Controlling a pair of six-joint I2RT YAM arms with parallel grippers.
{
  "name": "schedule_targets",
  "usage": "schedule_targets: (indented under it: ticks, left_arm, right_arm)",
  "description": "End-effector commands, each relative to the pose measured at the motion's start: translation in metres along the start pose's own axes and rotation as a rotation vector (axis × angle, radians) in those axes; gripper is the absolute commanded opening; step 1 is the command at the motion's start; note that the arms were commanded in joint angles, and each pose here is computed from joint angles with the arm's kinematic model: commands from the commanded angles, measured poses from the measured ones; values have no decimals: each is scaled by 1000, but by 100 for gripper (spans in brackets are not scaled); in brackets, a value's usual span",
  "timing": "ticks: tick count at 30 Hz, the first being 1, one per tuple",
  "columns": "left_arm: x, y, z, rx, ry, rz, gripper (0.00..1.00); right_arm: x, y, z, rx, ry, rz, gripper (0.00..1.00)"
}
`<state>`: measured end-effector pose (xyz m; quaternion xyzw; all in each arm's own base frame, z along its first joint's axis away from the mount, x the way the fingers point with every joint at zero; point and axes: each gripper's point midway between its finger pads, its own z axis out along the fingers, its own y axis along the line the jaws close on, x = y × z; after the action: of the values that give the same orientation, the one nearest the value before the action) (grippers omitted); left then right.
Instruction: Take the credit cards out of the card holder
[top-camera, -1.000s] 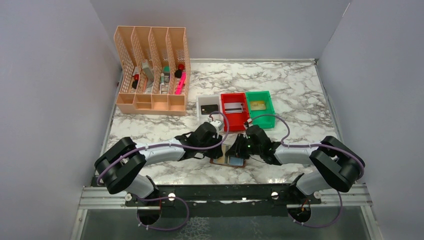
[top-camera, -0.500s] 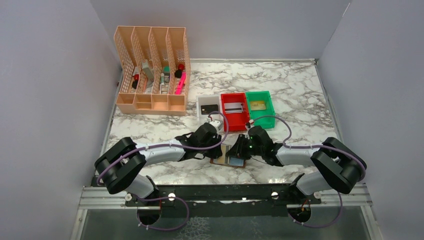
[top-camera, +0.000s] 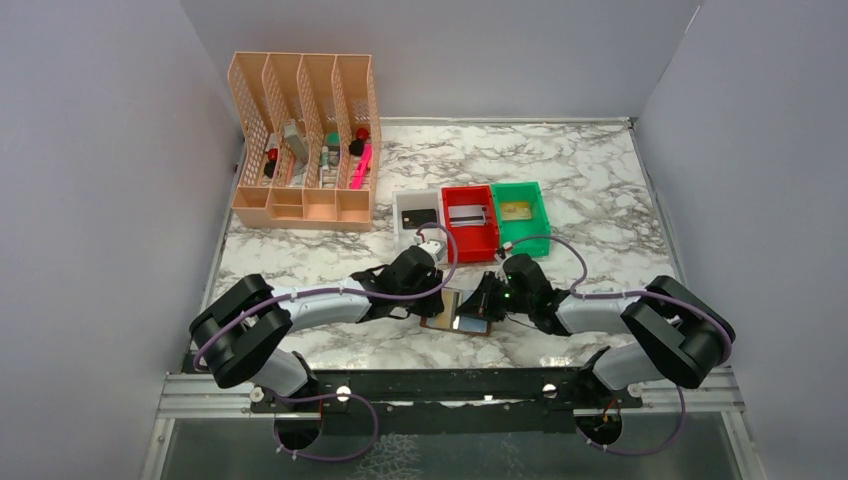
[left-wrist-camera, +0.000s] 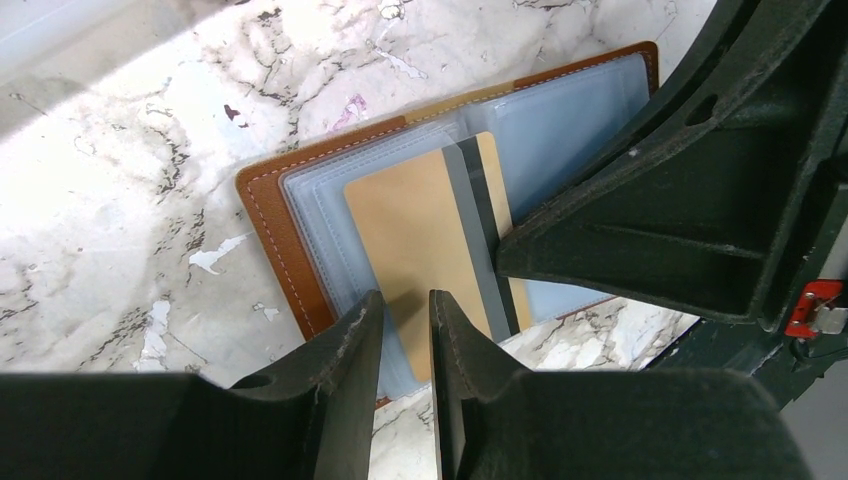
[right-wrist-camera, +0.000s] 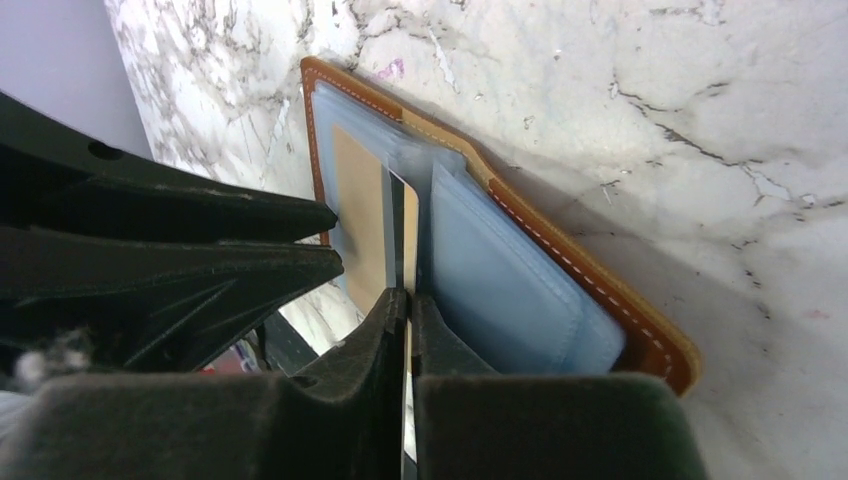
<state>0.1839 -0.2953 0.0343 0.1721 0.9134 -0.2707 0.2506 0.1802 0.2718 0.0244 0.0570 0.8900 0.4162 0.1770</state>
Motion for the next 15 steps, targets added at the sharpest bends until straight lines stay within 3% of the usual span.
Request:
schedule_targets:
  ticks: [1,15]
  left_arm:
    - [17,18,-2,-83,61,0,28]
    - [15,18,-5,-92,52,-2,27]
  right_arm:
    - [4,3,-6,-38,13,-7,2]
    - [3,-15,-17,31,2,4,1]
